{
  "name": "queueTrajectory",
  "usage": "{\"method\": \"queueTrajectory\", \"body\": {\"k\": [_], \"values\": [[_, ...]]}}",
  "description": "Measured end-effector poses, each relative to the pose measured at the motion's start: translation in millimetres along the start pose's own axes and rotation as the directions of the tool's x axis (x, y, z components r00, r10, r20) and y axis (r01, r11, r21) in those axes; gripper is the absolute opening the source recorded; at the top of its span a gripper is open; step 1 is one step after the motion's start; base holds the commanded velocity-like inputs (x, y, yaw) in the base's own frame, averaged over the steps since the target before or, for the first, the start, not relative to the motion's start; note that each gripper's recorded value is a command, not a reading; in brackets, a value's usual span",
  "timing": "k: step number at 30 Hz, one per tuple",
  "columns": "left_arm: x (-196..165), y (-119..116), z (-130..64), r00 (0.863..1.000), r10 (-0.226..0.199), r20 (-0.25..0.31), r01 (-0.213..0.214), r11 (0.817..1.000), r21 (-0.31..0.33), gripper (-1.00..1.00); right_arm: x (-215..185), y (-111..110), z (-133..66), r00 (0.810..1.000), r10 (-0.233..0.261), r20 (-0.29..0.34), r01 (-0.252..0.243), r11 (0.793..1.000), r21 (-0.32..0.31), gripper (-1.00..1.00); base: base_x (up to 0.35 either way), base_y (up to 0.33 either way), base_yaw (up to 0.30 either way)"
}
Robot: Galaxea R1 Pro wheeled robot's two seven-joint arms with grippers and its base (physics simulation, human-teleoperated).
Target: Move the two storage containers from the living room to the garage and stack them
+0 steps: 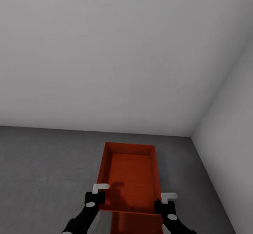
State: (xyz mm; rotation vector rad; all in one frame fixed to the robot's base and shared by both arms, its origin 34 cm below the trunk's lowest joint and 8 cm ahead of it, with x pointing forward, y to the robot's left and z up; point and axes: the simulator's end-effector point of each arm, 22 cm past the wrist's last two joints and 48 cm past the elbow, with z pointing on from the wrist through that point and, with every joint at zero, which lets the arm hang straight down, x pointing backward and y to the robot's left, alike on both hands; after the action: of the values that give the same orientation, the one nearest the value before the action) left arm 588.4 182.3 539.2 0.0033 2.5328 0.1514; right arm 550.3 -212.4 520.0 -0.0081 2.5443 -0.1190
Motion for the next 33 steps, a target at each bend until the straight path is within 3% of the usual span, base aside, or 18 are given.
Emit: {"method": "queueTrajectory", "body": {"k": [33], "values": [[0.1,0.0,0.3,1.000,0.003,0.000,-0.003,1.000,0.000,-1.00,0.6,0.1,0.3,1.000,0.001,0.000,-0.001,1.000,0.000,-1.00,0.016,0.000,-0.003]]}}
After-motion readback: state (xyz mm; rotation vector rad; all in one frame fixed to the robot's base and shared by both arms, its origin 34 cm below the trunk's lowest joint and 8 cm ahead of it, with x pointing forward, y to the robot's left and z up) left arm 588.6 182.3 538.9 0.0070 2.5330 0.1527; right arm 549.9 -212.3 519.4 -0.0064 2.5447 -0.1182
